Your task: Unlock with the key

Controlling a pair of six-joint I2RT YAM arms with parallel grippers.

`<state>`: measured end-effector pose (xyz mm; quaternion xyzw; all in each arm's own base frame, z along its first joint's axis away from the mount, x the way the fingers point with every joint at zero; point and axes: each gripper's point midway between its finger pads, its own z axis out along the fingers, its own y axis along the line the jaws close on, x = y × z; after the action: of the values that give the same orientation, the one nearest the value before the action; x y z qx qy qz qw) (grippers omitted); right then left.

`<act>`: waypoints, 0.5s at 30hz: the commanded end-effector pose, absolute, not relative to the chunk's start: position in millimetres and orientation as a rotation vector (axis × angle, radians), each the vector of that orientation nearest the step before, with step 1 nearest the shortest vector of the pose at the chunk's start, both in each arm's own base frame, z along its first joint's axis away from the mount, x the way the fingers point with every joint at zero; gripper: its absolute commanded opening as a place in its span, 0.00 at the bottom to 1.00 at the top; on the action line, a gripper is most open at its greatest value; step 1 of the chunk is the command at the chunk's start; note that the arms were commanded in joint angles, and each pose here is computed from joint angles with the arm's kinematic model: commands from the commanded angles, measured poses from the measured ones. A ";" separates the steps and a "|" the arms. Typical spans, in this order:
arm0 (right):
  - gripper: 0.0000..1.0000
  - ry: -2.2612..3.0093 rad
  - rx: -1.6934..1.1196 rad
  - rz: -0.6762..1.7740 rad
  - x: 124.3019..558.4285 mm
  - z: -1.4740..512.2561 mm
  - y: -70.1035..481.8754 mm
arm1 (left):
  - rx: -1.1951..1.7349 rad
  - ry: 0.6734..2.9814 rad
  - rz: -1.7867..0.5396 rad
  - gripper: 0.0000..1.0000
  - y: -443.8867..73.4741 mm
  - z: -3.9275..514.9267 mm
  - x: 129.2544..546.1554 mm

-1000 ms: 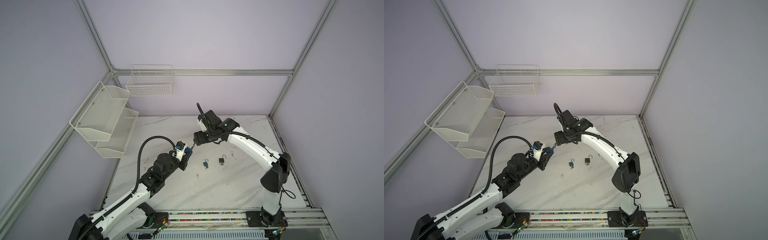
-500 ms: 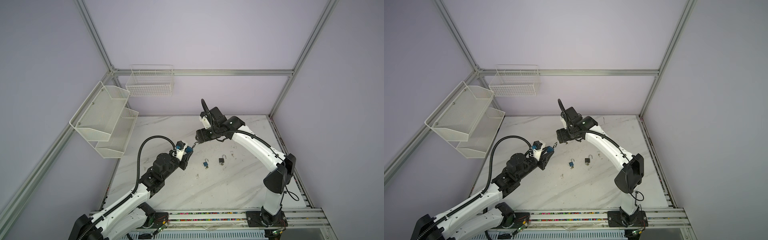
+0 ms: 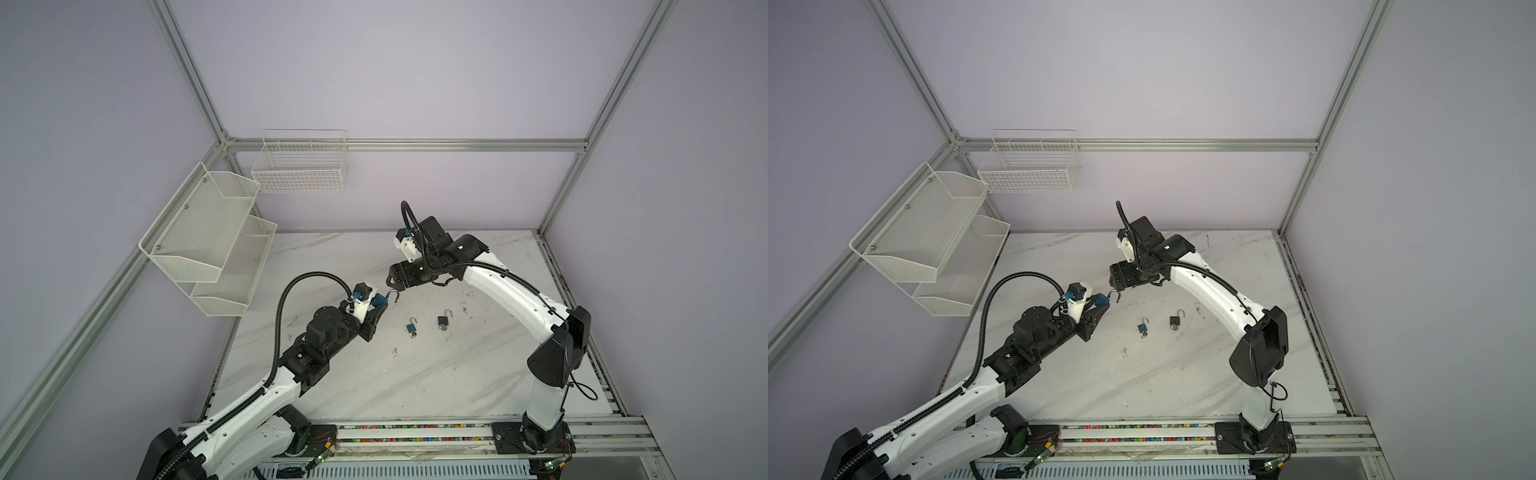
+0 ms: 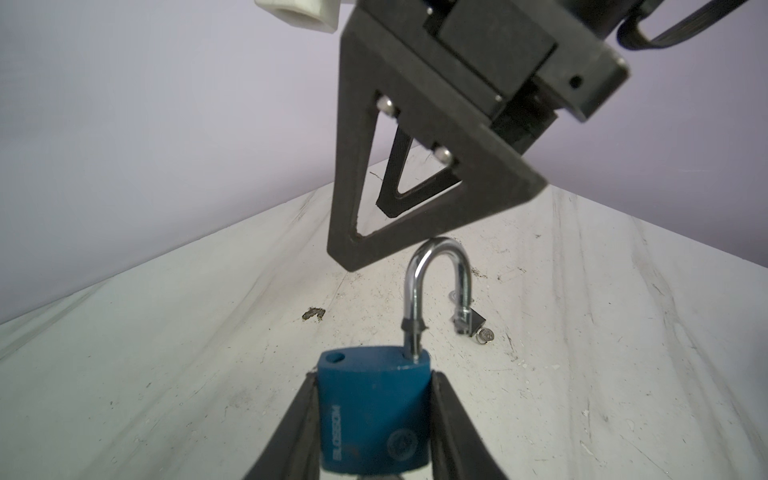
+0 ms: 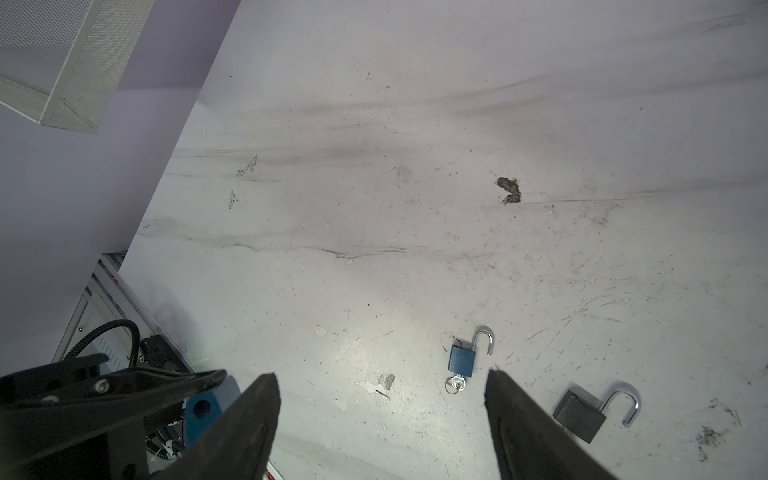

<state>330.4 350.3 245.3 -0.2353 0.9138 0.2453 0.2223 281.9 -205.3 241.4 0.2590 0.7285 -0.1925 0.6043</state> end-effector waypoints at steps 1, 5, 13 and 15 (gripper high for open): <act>0.81 2.527 -0.713 0.705 310.9 251.4 343.9 | 0.562 1.554 -0.446 0.00 -204.2 270.7 284.0; 0.80 2.513 -0.729 0.757 303.9 256.4 345.6 | 0.546 1.554 -0.447 0.00 -203.8 270.7 285.9; 0.81 2.510 -0.541 0.561 332.4 257.6 311.6 | 0.489 1.624 -0.418 0.00 -196.3 260.9 292.9; 0.82 2.503 -0.463 0.483 343.2 257.1 294.5 | 0.417 1.697 -0.396 0.00 -187.8 254.2 298.8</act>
<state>327.4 324.9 250.1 -0.2145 0.9208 0.2248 0.2358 290.2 -199.6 246.8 0.2313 0.7289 -0.1826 0.6180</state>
